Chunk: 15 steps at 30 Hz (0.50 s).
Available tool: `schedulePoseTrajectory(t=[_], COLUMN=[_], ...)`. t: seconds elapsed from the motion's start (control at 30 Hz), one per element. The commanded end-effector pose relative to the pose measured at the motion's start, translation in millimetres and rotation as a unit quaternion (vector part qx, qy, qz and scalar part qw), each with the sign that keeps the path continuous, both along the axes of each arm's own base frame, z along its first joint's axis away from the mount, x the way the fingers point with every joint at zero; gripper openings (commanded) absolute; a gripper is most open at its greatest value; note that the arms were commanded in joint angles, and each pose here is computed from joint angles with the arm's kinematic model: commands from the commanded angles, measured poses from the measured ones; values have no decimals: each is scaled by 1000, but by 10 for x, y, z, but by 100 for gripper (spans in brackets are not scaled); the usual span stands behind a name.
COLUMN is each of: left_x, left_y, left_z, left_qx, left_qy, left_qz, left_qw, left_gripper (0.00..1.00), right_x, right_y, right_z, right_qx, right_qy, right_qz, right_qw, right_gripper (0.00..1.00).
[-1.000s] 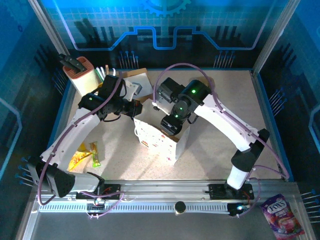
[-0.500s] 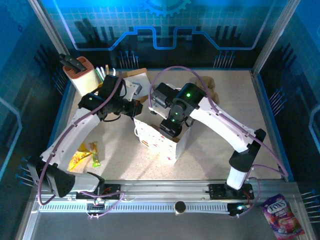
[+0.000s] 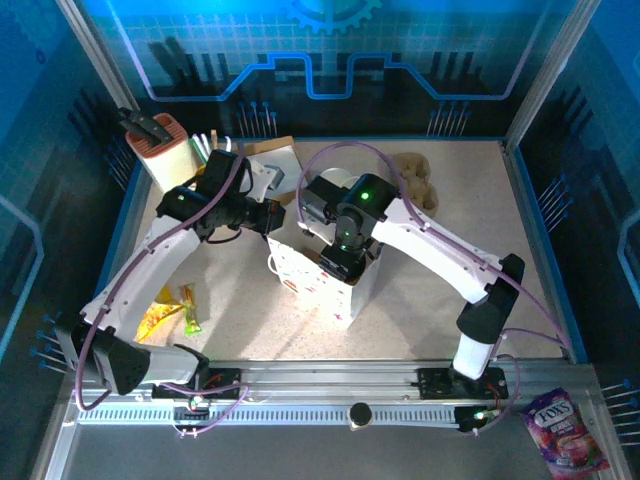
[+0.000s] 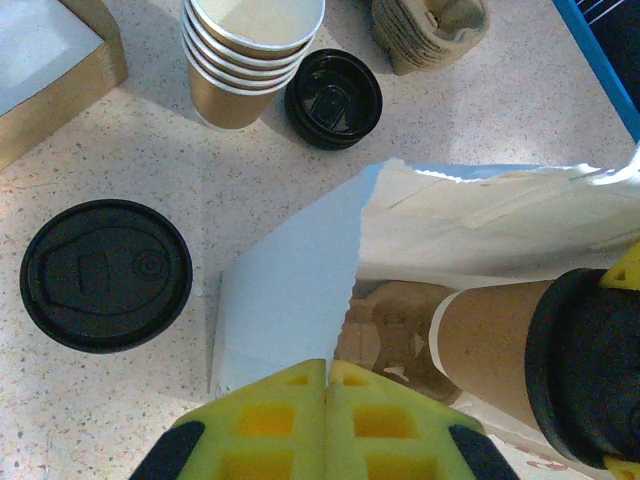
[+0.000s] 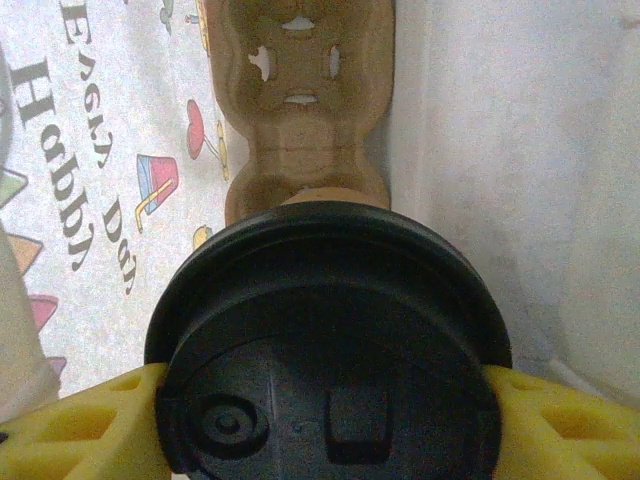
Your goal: Pack the takeout coffee
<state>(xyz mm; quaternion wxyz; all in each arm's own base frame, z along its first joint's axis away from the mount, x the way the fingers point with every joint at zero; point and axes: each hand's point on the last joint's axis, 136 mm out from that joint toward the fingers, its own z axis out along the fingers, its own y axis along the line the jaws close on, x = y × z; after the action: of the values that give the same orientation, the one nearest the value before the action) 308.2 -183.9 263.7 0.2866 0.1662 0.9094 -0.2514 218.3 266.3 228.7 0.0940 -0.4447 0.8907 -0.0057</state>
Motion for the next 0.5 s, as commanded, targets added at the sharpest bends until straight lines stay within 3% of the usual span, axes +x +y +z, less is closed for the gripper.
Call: schedulePoseTrajectory(t=[0.0,0.47], left_x=[-12,-14], left_y=[-48,-48], left_z=[-1,-1], left_qx=[-7,-8], left_qy=[-5,-4], left_qz=[-12,-12], left_qw=[1000,1000], left_gripper=[0,0], right_x=[-14,2], right_y=[92,137], right_z=[-93,-328], right_qx=[6,4], right_qy=[9,27], right_qz=[-7,-30], right_qw=[1000,999], right_gripper=[48,47])
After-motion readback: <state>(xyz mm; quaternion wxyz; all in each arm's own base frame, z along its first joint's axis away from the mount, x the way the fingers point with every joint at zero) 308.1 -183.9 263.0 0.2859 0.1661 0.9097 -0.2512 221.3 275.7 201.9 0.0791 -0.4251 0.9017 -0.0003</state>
